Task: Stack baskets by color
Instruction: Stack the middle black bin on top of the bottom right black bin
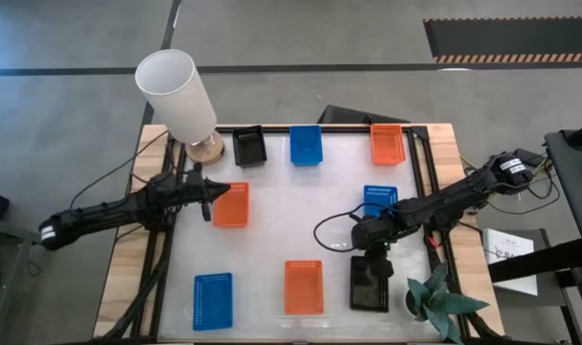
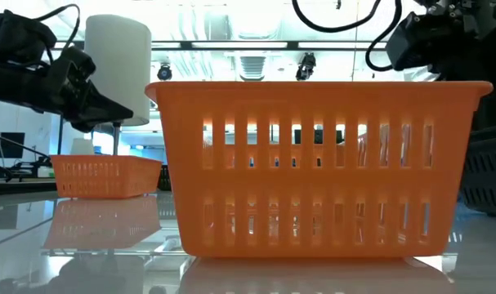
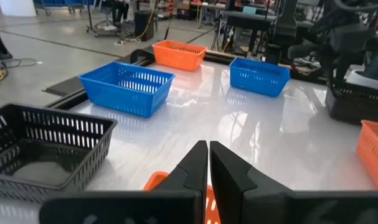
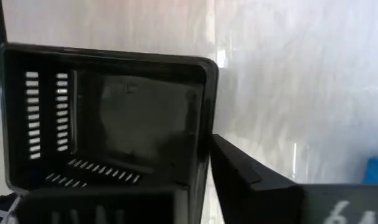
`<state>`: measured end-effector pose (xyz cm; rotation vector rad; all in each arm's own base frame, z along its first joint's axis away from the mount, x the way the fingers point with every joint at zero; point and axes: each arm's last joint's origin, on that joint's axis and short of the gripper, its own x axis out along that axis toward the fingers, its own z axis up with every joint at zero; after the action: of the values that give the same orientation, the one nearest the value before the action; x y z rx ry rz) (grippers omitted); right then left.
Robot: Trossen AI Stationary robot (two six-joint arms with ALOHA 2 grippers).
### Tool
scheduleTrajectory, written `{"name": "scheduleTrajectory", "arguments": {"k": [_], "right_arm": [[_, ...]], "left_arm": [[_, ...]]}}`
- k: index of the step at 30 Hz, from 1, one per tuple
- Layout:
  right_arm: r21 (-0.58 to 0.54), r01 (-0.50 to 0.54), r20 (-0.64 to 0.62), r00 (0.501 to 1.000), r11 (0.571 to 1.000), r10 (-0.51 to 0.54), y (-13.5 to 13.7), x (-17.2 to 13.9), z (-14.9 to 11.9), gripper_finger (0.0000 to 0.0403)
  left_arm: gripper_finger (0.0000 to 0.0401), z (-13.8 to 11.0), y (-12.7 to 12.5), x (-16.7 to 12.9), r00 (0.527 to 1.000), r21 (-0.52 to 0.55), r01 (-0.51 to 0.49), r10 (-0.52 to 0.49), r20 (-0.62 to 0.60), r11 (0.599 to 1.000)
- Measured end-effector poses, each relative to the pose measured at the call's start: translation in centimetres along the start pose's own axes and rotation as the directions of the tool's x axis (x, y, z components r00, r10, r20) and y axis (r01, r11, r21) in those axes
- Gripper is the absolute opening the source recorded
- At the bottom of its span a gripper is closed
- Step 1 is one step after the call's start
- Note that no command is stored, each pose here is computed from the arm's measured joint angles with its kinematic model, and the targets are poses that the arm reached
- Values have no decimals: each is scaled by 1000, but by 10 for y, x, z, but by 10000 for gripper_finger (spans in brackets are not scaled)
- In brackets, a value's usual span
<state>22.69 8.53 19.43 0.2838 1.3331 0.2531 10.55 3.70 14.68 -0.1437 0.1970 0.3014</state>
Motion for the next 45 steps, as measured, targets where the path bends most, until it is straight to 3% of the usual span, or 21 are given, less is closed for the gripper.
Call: {"name": "scheduleTrajectory", "arguments": {"k": [6,10,14,22,26,33,37,45], "right_arm": [[-3,6,-15,1000,1000,-6,0,-2,0,103],[-4,7,-20,1000,1000,-7,3,-8,2,118],[-10,-8,-4,1000,1000,8,6,-15,5,97],[-52,-12,4,1000,999,13,11,-25,9,14],[-68,-24,37,999,997,27,14,-28,13,9],[-245,-122,148,976,962,162,18,-18,21,8],[-293,-130,215,956,947,198,16,-8,22,8],[-261,-23,257,962,965,93,6,3,17,8]], "left_arm": [[2,-2,0,2,1000,-2,-3,3,-31,1000],[2,-1,0,3,1000,-1,-2,2,-14,1000],[2,1,0,4,1000,1,0,0,2,1000],[2,0,0,5,1000,0,-2,2,-17,1000],[2,1,0,6,1000,8,-2,2,-20,1000],[2,5,0,7,1000,10,-3,3,-26,1000],[2,4,0,8,999,9,-4,4,-40,1000],[2,3,0,10,998,0,-6,6,-61,1000]]}}
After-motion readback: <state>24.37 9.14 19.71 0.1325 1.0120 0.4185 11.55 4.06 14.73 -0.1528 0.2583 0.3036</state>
